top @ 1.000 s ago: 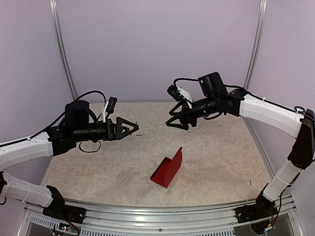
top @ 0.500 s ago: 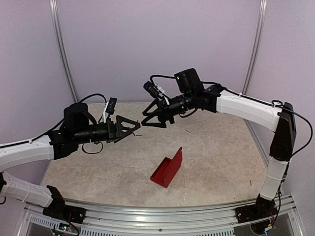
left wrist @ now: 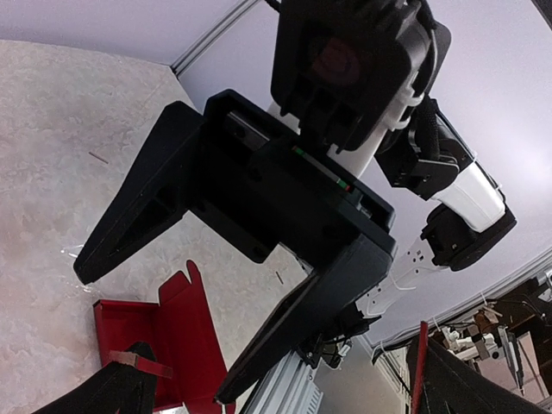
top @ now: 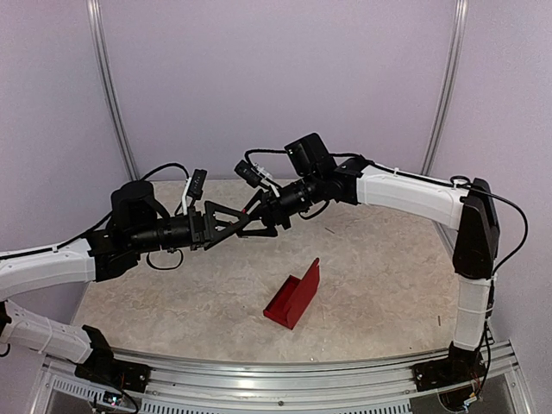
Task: Fold the paper box
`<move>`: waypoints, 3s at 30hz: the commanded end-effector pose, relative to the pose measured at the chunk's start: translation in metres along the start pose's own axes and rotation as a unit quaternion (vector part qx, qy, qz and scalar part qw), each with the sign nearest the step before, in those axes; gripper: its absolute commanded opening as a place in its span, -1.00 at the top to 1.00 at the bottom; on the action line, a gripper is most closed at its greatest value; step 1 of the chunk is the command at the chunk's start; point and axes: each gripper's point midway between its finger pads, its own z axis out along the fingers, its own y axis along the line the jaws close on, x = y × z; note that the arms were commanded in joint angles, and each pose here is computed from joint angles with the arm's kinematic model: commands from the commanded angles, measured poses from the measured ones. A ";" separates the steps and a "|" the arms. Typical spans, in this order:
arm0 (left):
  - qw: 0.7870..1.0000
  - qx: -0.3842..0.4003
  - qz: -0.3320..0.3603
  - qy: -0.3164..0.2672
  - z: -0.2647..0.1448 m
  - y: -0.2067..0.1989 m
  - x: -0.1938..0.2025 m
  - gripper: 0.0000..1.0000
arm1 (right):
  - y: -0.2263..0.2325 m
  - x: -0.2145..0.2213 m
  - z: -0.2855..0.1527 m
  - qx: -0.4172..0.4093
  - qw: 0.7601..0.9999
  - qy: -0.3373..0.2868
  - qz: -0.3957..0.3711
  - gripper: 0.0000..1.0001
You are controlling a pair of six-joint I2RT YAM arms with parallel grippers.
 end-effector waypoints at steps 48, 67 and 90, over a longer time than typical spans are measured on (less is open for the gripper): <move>0.815 -0.473 0.140 0.303 -0.003 0.193 0.126 -0.50 | -0.016 0.258 -0.104 0.119 0.949 0.201 0.214 0.38; 0.887 -0.437 0.004 0.151 -0.065 0.147 0.137 -0.58 | -0.141 0.110 -0.027 0.128 0.971 0.136 0.151 0.44; 0.989 -0.121 -0.008 -0.082 -0.026 0.013 0.019 -0.74 | 0.051 0.011 -0.029 -0.031 0.997 0.022 -0.064 0.12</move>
